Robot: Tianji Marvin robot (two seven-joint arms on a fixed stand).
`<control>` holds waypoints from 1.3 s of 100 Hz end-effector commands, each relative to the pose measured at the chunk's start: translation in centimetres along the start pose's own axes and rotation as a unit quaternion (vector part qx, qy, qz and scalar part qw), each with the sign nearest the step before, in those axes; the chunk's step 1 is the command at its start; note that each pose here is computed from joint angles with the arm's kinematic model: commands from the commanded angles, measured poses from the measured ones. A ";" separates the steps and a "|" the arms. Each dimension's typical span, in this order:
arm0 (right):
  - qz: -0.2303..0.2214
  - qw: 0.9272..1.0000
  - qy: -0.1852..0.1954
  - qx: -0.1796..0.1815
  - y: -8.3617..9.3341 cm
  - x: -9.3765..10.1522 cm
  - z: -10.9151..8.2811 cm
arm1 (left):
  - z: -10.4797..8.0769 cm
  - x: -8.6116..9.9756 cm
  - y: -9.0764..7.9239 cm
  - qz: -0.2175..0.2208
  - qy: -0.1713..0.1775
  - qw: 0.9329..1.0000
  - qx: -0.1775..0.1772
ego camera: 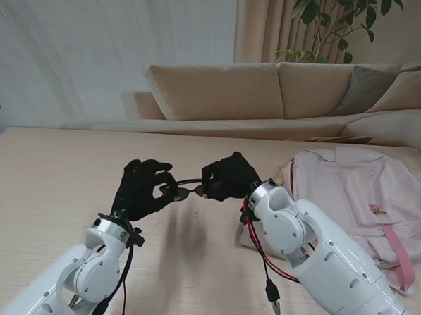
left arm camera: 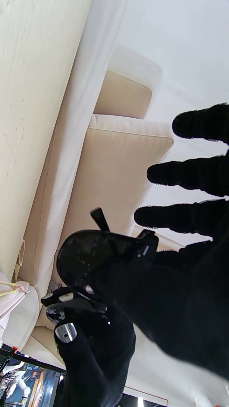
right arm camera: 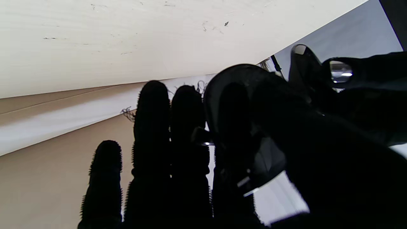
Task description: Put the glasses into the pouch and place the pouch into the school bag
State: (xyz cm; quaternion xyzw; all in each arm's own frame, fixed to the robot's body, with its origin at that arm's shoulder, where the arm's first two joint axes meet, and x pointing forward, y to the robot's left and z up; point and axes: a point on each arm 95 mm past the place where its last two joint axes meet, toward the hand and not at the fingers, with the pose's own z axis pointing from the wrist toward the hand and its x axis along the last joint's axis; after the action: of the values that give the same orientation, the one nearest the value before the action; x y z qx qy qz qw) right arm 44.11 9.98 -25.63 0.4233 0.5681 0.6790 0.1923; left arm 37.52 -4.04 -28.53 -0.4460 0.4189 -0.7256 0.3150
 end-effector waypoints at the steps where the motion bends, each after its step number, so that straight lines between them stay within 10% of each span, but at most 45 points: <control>1: 0.003 1.000 0.009 0.005 -0.7 0.4 0.0 | 0.1 0.1 0.3 -0.003 -0.001 1.000 -0.011; 130: 0.128 0.987 -0.052 -0.082 -2.5 1.8 0.4 | 0.8 -0.4 1.0 -0.076 0.004 0.997 0.006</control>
State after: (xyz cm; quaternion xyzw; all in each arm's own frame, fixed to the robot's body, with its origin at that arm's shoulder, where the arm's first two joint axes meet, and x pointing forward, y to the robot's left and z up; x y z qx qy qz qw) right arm 43.25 11.55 -27.13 0.5012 0.4429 0.7214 0.1796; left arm 38.48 -3.96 -29.44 -0.4711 0.3800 -0.7499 0.2670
